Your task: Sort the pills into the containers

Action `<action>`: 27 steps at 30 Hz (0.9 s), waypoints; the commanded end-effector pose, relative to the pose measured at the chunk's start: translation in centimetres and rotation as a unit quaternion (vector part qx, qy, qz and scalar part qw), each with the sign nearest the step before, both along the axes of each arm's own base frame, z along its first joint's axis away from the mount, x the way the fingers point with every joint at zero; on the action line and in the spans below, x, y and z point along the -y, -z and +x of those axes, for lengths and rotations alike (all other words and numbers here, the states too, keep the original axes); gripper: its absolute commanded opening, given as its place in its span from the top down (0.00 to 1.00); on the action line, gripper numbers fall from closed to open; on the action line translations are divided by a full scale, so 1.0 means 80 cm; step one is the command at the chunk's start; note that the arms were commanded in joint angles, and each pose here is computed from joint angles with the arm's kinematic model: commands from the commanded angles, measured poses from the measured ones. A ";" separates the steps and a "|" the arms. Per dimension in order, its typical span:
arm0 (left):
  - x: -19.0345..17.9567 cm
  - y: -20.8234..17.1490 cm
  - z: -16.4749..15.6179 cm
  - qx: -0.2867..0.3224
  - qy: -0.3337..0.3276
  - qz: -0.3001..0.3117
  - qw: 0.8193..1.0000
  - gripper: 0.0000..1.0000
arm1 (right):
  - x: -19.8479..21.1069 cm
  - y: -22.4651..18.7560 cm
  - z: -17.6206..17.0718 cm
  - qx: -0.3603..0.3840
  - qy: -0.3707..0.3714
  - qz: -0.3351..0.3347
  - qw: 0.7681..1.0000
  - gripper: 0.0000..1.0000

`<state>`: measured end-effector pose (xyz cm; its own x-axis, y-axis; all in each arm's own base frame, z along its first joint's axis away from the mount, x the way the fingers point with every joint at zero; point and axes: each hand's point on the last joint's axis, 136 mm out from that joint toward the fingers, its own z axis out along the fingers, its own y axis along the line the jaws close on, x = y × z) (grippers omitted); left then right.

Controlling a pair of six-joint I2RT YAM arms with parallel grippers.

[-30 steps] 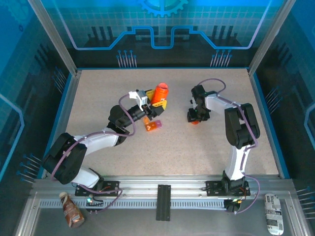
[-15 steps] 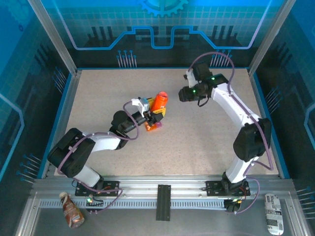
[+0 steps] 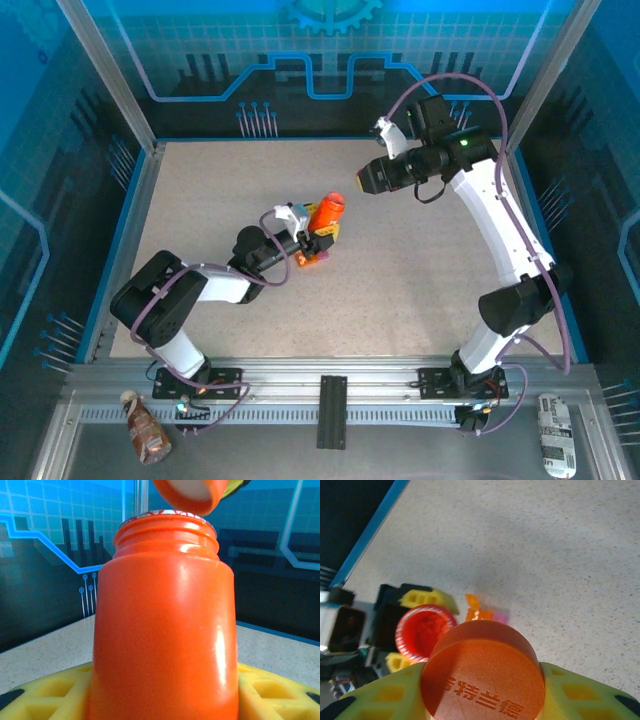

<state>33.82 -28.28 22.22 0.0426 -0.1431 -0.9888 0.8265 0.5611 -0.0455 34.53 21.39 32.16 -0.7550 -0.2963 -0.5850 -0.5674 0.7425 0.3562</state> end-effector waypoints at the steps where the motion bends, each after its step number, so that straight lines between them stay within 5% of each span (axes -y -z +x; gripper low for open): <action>1: 0.011 -0.026 -0.006 0.053 0.022 -0.007 0.998 1.00 | -0.009 0.002 -0.034 -0.036 -0.063 -0.002 0.997 0.55; 27: 0.025 -0.031 -0.015 0.065 0.056 0.009 0.996 1.00 | -0.052 0.039 -0.040 -0.095 -0.138 -0.020 0.986 0.56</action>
<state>33.24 -29.71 22.60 0.0753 -0.1242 -0.9894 0.8693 0.4942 0.0041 32.09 25.02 29.18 -0.7434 -0.5033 -0.4405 -0.6665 0.6123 0.4252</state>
